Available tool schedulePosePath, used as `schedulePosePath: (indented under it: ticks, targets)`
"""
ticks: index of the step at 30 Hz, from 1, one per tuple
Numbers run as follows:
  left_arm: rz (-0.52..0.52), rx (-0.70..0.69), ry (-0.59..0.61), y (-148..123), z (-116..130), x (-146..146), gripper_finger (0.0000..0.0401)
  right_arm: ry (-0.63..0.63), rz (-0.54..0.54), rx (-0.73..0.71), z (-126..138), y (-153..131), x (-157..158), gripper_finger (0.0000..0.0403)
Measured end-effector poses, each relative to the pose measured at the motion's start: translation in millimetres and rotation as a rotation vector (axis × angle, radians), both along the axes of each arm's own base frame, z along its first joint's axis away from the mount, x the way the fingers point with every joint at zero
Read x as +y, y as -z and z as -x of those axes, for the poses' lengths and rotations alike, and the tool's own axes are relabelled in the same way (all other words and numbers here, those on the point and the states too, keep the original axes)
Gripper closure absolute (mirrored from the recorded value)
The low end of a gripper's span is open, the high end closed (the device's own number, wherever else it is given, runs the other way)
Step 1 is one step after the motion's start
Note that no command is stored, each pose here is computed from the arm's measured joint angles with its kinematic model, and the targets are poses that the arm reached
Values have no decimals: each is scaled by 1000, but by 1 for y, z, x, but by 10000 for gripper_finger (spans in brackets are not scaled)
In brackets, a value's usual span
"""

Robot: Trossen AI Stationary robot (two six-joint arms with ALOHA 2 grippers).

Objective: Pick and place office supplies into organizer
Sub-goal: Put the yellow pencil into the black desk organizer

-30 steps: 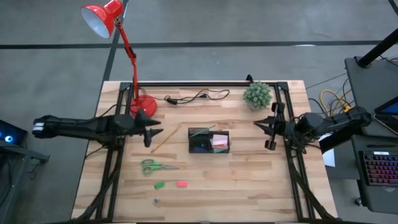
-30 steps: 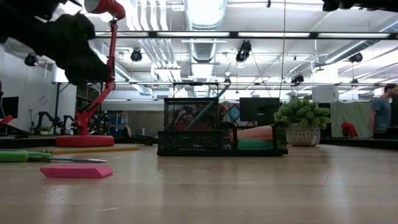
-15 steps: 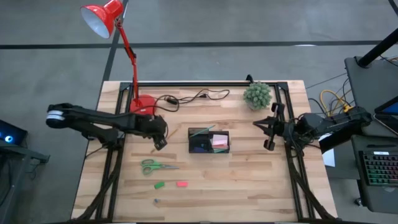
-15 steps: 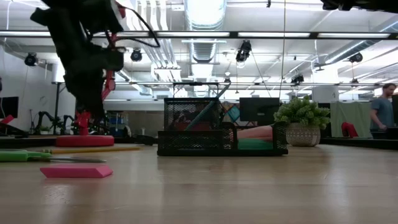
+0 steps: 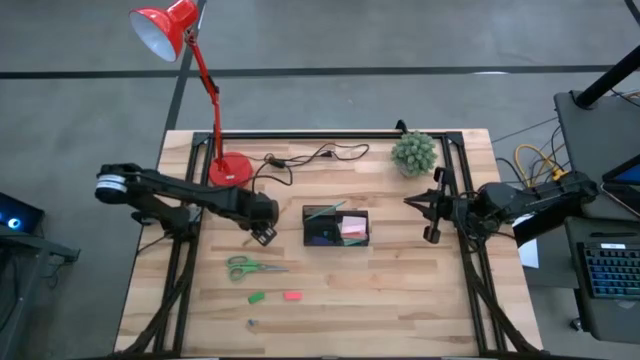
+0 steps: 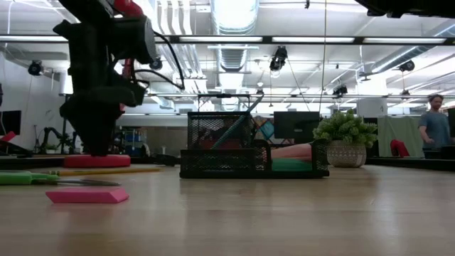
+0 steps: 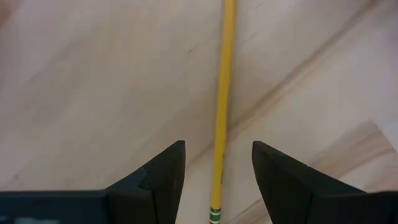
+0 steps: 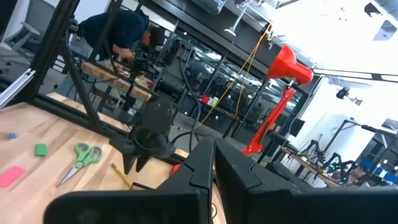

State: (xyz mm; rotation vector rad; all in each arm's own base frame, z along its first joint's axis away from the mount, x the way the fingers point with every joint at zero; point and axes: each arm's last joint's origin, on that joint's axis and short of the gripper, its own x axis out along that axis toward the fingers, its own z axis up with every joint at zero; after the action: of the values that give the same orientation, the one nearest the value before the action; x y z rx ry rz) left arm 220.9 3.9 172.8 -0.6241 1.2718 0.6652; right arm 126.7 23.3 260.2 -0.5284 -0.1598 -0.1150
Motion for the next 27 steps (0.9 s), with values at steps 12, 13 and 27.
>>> schedulePosePath:
  ticks: [12,13,27]
  targets:
    - [40,119,13,25,-7,-1,228,-1,-2,20,0,2,0,394]
    - [40,125,14,27,-8,-1,228,-1,-1,25,0,2,0,394]
    - [64,147,44,29,-14,-2,229,-1,1,31,0,3,0,394]
